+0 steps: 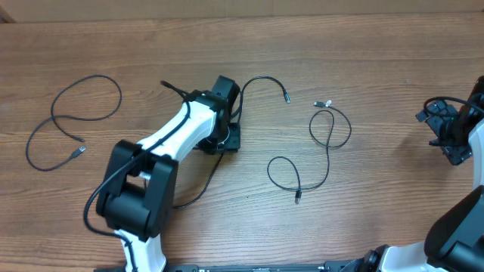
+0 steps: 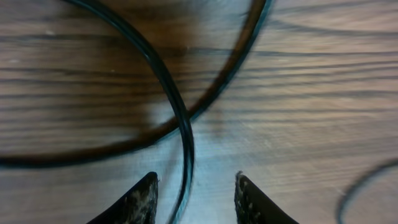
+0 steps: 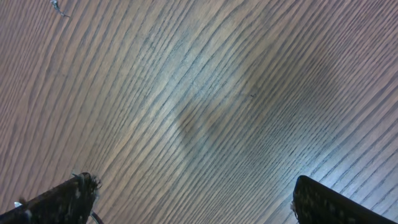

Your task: Untangle cables

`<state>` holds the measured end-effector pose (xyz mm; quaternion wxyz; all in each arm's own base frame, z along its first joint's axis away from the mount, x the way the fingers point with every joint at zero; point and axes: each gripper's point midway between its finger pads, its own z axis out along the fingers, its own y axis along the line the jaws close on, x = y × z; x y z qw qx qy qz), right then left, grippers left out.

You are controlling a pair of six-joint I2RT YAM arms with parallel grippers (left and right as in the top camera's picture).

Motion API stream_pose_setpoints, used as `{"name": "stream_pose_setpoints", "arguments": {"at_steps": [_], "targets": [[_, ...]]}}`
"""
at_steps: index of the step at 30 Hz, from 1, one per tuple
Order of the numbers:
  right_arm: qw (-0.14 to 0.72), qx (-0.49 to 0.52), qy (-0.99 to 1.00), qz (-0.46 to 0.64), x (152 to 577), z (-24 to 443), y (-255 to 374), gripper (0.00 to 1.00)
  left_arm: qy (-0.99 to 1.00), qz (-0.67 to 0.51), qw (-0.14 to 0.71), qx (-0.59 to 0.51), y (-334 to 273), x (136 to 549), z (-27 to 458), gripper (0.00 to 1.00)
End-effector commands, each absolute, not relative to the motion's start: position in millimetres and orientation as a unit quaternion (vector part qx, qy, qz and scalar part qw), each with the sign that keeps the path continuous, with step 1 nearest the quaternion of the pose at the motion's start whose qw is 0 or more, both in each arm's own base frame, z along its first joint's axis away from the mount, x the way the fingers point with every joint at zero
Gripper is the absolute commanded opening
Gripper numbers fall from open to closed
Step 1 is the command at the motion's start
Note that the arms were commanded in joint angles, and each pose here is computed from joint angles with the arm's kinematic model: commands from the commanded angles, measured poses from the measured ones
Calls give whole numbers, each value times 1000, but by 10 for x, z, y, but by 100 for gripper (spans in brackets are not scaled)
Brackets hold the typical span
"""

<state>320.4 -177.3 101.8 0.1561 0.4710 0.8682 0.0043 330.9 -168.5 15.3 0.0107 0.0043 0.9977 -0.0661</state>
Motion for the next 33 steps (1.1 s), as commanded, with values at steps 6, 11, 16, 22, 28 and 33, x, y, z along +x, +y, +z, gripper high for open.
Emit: {"name": "stream_pose_setpoints", "arguments": {"at_steps": [6,11,16,22,28,33], "targets": [[160,472,867,1,3200,1033,-1793,100,997,-70,40,17,-1729,3480,107,25],[160,472,867,1,3200,1033,-1793,100,992,-84,75,60,-1835,3673,256,6],[160,472,867,1,3200,1033,-1793,100,978,-114,159,75,-2068,4175,875,4],[160,472,867,1,3200,1033,-1793,100,957,-140,234,100,-2334,4474,1200,4],[160,472,867,1,3200,1033,-1793,100,949,-138,250,131,-2576,4554,993,5],[160,472,867,1,3200,1033,-1793,100,947,-127,255,146,-2701,4679,630,11]]}}
